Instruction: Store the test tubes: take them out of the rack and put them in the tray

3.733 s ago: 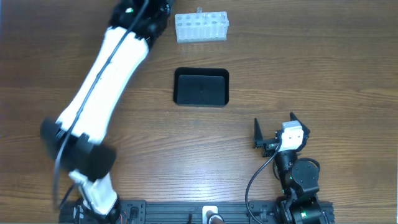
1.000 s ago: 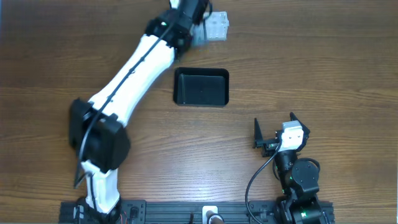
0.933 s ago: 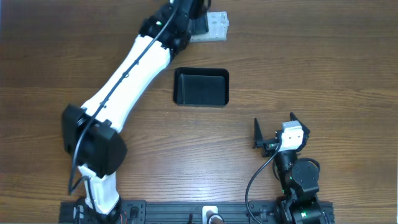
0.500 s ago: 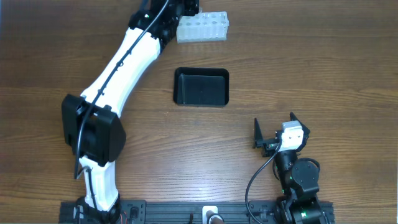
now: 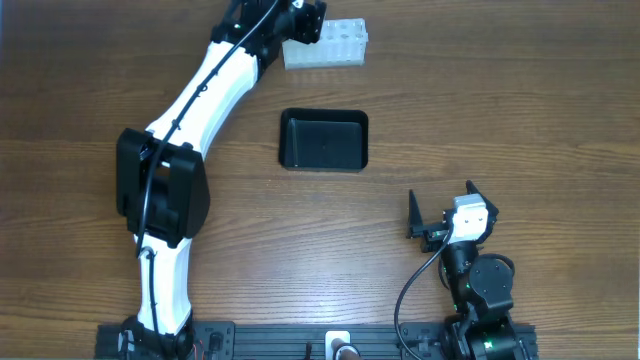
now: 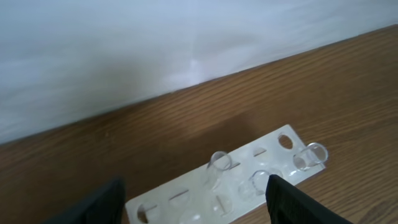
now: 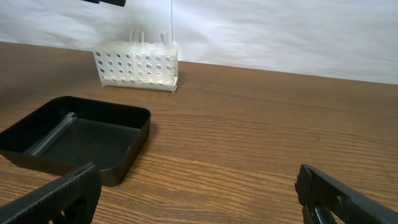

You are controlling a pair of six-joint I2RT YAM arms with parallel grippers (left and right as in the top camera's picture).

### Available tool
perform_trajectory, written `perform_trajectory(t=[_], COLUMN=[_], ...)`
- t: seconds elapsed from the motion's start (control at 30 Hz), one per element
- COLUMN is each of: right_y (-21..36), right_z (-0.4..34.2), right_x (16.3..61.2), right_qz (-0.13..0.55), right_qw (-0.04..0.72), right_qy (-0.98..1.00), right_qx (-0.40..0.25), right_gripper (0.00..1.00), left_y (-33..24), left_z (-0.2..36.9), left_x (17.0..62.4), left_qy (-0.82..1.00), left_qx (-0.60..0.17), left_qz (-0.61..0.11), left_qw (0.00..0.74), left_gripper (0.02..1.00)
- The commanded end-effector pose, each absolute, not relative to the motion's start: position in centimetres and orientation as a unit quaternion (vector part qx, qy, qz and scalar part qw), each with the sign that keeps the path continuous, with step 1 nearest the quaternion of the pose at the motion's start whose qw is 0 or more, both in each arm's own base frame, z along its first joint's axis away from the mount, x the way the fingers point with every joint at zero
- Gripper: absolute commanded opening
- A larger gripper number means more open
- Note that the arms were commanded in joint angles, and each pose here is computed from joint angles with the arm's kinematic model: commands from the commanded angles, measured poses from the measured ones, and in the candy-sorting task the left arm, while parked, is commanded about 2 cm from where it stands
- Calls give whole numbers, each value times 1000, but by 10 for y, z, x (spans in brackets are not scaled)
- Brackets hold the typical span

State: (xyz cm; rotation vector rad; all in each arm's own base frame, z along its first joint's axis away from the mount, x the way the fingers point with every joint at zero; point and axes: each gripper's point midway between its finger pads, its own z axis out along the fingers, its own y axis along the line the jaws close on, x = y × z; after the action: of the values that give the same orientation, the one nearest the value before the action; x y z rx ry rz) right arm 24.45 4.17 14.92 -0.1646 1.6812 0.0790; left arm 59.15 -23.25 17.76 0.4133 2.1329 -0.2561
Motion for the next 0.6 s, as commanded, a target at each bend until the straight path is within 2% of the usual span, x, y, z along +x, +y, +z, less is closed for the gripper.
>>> perform_trajectory(t=[0.03, 0.6], right_y=[44, 44], right_z=[147, 147], right_x=[244, 244], right_qz=[38, 38], right_qw=[663, 663], right_qy=[743, 743], right_qx=[-79, -78], right_gripper=[991, 993], left_y=[-233, -239], left_z=[147, 123], left_x=[595, 610], left_qy=[873, 865], left_qx=[184, 186], left_qz=[-106, -106], left_qw=[440, 454], left_gripper=[711, 706])
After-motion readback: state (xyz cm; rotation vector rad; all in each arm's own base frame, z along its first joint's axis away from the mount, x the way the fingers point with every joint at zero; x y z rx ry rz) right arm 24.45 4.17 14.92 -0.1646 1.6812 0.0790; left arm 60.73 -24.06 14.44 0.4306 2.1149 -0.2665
